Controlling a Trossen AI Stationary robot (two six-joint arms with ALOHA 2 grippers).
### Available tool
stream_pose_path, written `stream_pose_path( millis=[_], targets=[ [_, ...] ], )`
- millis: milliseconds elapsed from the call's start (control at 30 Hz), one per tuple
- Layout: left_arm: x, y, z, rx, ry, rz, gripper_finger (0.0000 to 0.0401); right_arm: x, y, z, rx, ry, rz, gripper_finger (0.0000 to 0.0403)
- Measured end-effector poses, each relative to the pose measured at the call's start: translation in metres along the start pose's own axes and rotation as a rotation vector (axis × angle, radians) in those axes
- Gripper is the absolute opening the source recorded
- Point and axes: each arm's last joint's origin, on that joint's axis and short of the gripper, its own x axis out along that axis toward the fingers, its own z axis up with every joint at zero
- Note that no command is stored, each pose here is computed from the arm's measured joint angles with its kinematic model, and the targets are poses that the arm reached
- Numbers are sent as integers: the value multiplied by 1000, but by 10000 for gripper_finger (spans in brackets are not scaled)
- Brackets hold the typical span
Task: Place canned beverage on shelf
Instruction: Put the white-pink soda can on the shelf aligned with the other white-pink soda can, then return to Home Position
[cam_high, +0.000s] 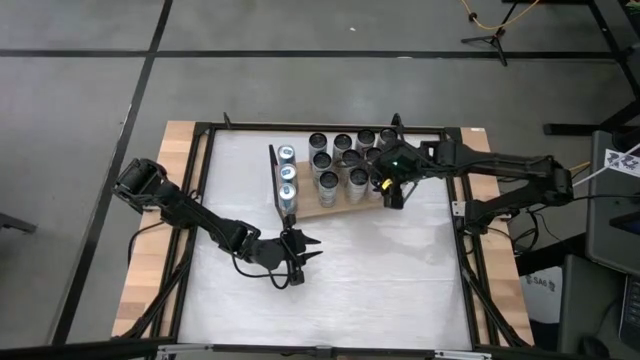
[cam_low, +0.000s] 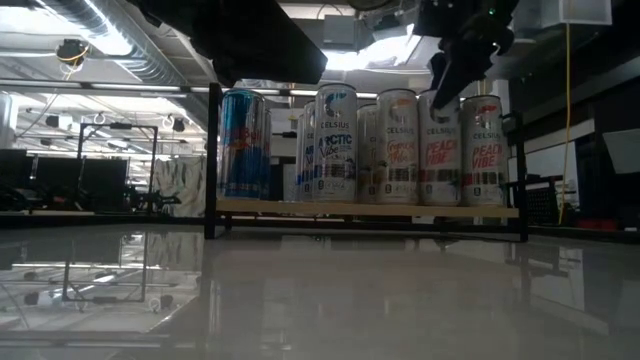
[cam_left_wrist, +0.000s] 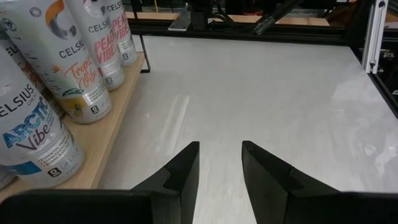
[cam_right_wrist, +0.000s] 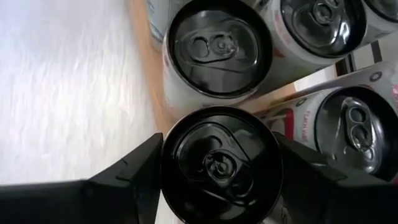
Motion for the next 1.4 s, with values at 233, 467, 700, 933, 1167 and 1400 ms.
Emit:
stream_pose_path(
  millis=[233, 467, 700, 933, 1167, 1400],
  targets=[
    [0, 0, 0, -16, 0, 0, 112, 4, -1, -2, 4, -5, -15, 245],
    [0, 0, 0, -17, 0, 0, 112, 4, -1, -2, 3, 0, -20, 265],
    [0, 0, 0, -17, 0, 0, 112, 5, -1, -3, 0, 10, -24, 297],
    [0, 0, 0, -17, 0, 0, 112, 1, -1, -2, 2, 12, -20, 302],
    [0, 0, 0, -17, 0, 0, 112, -19, -5, 10, 5, -14, -24, 303],
    [-1, 0, 1, -18, -3, 0, 112, -42, -8, 17, 5, -7, -22, 303]
  ],
)
